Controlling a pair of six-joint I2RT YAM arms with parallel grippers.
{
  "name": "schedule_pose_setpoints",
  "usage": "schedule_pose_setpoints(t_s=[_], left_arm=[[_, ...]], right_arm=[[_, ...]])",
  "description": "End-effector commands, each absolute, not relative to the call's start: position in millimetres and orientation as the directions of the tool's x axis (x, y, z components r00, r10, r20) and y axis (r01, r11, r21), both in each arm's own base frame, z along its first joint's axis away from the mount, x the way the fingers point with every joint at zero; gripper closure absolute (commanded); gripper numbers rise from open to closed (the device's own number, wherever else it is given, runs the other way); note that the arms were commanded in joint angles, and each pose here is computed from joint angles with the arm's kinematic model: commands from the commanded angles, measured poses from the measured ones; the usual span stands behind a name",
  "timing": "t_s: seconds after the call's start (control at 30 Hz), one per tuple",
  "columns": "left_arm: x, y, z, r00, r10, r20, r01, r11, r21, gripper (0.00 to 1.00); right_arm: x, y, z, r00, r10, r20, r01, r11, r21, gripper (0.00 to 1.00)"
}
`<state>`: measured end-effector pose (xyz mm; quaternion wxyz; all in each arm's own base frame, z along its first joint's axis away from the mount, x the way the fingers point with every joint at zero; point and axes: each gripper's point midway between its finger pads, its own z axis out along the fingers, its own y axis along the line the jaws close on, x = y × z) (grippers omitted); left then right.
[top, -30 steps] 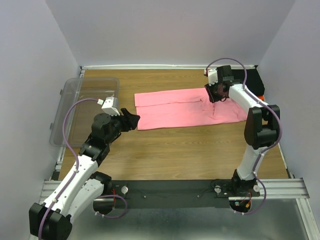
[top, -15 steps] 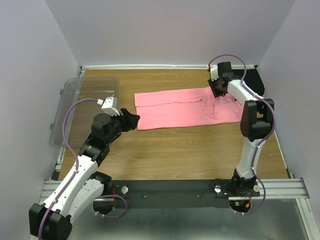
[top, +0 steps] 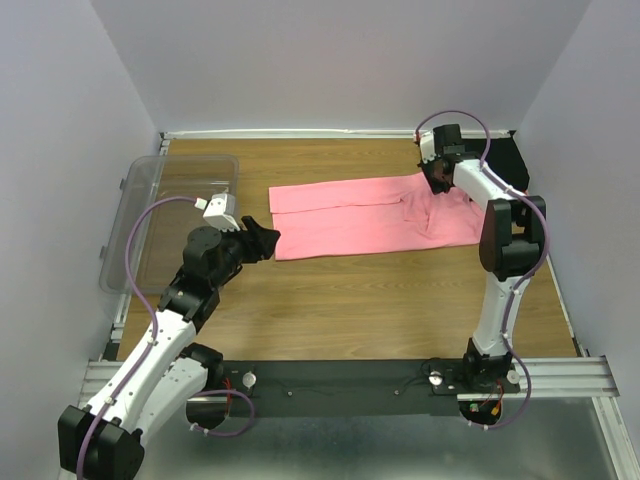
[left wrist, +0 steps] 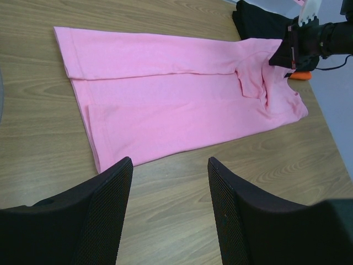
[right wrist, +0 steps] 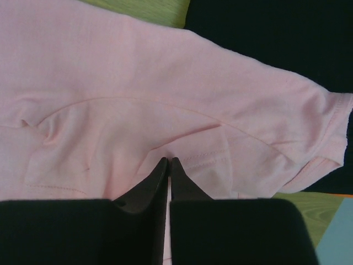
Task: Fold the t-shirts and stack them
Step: Fold the tshirt
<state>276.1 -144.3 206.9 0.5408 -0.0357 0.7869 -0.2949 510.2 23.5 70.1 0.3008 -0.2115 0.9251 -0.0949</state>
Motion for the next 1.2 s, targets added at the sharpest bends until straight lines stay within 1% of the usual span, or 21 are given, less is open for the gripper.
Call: schedule_pose_setpoints(t_s=[0.0,0.1,0.23,0.27,0.5,0.6,0.87,0.9,0.97,1.0,1.07,1.17], left_arm=[[276,-146,208,-0.403,-0.365,-0.839,0.287,0.820,-0.495,0.35],[276,-146,207,-0.405,-0.364,-0.839,0.288,0.820,-0.495,0.35],[276,-146,208,-0.402,-0.365,-0.839,0.289,0.819,-0.495,0.35],[276,-146,208,-0.402,-0.365,-0.839,0.289,0.819,-0.495,0.35],[276,-147,209,-0.402,-0.364,-0.840,0.293,0.818,-0.494,0.35],[275,-147,209,-0.402,-0.365,-0.840,0.294,0.817,-0.496,0.35],[274,-147,211,-0.398,-0.368,-0.840,0.300,0.813,-0.499,0.35],[274,-147,211,-0.398,-0.368,-0.841,0.302,0.812,-0.499,0.35],[273,-148,211,-0.399,-0.367,-0.840,0.305,0.811,-0.499,0.35],[273,-148,212,-0.398,-0.368,-0.841,0.305,0.811,-0.499,0.35],[273,-148,212,-0.396,-0.368,-0.841,0.308,0.810,-0.499,0.35],[273,-149,211,-0.400,-0.365,-0.841,0.311,0.809,-0.499,0.35]], right_arm=[[511,18,72,-0.731,-0.450,-0.512,-0.319,0.890,-0.327,0.94],[511,17,77,-0.725,-0.446,-0.525,-0.315,0.892,-0.323,1.00],[508,22,93,-0.706,-0.432,-0.561,-0.316,0.901,-0.296,0.99],[507,23,107,-0.691,-0.423,-0.586,-0.308,0.906,-0.290,0.99],[489,32,153,-0.624,-0.400,-0.672,-0.320,0.915,-0.247,0.99],[481,34,164,-0.605,-0.396,-0.691,-0.331,0.914,-0.233,0.99],[452,22,158,-0.623,-0.382,-0.682,-0.335,0.919,-0.209,0.99],[443,18,147,-0.644,-0.377,-0.666,-0.335,0.921,-0.198,1.00],[432,11,147,-0.649,-0.375,-0.662,-0.327,0.923,-0.203,1.00],[421,9,135,-0.667,-0.382,-0.639,-0.336,0.920,-0.200,0.99],[411,4,130,-0.679,-0.381,-0.627,-0.330,0.922,-0.203,0.97],[398,-2,120,-0.697,-0.387,-0.603,-0.329,0.921,-0.210,0.91]])
